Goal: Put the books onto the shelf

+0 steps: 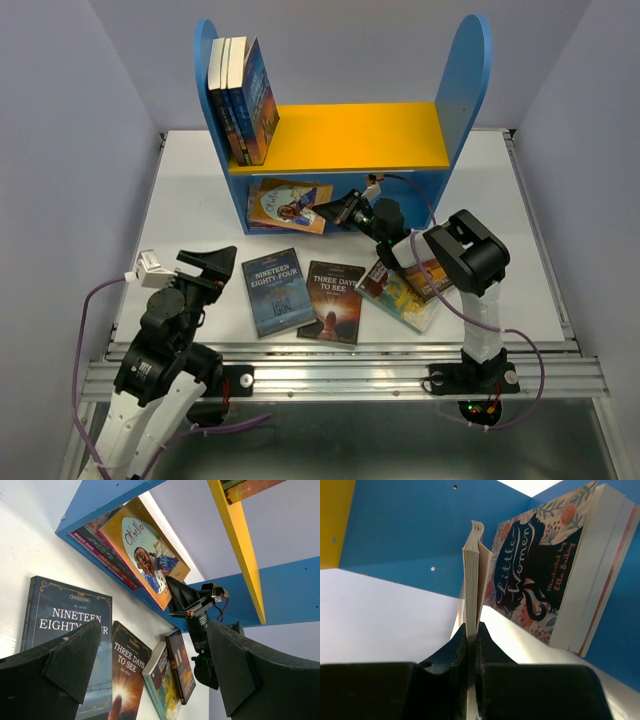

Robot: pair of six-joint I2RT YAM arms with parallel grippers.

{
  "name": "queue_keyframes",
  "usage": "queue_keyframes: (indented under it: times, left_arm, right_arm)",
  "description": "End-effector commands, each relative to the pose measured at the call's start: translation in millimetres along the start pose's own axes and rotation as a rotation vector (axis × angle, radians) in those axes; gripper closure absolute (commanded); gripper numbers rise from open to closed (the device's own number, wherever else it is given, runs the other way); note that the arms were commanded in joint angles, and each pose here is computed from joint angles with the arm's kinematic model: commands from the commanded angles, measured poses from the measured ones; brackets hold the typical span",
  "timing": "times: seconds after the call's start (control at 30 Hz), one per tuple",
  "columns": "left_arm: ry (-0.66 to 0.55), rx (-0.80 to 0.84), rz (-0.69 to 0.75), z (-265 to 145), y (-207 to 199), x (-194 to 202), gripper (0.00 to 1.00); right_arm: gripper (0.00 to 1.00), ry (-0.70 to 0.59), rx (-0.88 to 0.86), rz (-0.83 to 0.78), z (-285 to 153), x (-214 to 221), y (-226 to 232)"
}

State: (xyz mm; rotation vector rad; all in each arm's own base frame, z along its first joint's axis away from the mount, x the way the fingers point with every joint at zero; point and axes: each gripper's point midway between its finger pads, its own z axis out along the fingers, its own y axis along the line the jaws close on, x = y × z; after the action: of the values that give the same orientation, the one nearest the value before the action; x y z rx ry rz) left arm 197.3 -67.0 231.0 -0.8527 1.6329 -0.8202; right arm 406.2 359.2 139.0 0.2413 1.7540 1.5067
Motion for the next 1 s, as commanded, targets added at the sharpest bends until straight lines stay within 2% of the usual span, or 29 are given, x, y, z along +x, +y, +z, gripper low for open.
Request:
queue_keyframes:
  times: [0.0, 0.47, 0.97]
  left_arm:
    - [-0.023, 0.032, 0.009, 1, -12, -7, 0.01]
    - [-0.016, 0.035, 0.004, 3, -14, -6, 0.01]
    - [0.0, 0.038, -0.001, 5, -11, 0, 0.01]
  right_arm:
    - [0.99, -0.016, -0.046, -0.032, 12, -12, 11]
    - [0.99, 0.009, -0.007, -0.038, 27, -9, -13]
    - [0.89, 0.067, 0.048, -0.069, 36, -2, -27]
